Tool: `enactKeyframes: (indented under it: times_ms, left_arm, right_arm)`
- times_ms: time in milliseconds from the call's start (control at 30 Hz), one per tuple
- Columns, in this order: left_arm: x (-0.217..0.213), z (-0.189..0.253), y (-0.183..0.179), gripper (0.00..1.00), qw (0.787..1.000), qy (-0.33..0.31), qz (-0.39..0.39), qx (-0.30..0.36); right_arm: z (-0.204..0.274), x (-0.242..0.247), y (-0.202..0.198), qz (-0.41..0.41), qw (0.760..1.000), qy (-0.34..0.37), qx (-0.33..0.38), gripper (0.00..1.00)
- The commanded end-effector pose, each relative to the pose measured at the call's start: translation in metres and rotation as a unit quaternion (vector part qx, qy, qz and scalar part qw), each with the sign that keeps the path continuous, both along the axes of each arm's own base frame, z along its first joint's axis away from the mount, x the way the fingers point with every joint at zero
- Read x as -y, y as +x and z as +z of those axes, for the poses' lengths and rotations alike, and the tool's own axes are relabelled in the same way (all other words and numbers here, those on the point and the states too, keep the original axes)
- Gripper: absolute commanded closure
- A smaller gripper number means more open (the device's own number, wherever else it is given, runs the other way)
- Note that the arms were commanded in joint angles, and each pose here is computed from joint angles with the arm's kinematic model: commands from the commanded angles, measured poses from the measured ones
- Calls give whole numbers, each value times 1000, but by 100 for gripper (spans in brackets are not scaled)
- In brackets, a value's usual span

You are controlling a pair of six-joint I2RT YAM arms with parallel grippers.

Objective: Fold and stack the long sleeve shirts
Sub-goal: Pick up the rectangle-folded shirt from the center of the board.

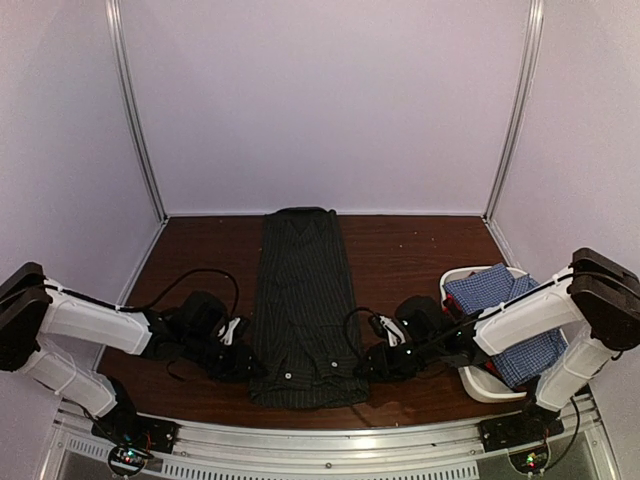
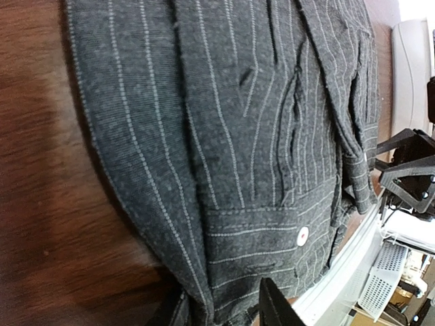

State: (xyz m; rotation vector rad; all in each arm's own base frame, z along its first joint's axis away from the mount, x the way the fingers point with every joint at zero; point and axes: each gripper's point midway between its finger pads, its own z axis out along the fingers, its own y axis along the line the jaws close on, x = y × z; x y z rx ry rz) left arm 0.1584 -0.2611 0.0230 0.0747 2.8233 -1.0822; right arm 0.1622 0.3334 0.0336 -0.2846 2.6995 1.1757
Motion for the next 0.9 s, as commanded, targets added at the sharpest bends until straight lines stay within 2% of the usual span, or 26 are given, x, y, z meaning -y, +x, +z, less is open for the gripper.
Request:
enactKeyframes:
  times_ms: [0,200,500,667,867]
  left_arm:
    - [6,-4,-7,66,1000,-7,-2,-21]
    - [13,0,-9,75,999,-32,-1,-35]
    - [24,22,-5,100,997,-71,0,-27]
    - [27,38,-1,100,996,-89,9,-21]
    - [32,64,14,100,994,-109,28,-3]
  right_arm:
    - [-2,-4,-3,6,1000,11,-3,59]
    - [-1,-6,-2,7,1000,17,1,69]
    - [10,-10,-1,11,999,32,7,89]
    - [30,-16,3,12,999,49,21,96]
    - [61,-26,19,9,997,67,48,99]
